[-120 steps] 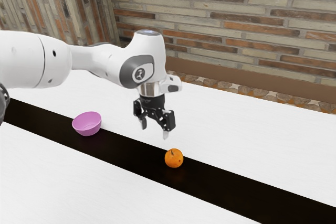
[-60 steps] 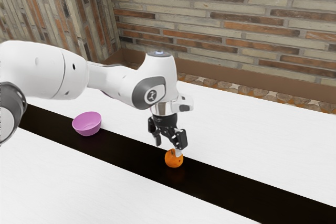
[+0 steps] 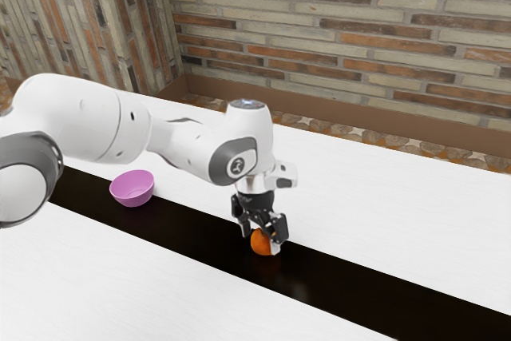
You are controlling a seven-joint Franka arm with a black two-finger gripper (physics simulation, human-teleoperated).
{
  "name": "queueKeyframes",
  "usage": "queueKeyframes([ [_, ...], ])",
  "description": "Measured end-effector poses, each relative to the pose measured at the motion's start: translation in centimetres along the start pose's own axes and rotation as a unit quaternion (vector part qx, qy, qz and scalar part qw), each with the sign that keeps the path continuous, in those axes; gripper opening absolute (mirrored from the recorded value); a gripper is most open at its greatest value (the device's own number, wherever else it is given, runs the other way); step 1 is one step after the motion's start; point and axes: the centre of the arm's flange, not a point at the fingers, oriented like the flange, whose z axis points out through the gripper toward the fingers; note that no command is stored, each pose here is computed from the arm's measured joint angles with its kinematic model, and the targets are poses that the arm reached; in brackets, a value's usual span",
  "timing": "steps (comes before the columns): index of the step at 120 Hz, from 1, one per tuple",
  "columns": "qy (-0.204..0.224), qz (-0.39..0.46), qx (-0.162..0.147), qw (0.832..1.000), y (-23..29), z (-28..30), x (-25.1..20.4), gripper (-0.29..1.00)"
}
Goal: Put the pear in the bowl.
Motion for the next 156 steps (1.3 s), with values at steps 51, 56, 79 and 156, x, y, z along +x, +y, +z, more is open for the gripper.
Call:
queueKeyframes([
  [51,0.012,0.010,0.000,1.000,0.3,0.8,0.6,0.63],
  [56,0.014,0.011,0.001,1.000,0.3,0.7,0.6,0.58],
  [79,0.016,0.015,0.004,1.000,0.4,0.5,0.7,0.43],
  [156,0.077,-0.065,0.042,0.994,-9.5,-8.8,-1.9,0.30],
])
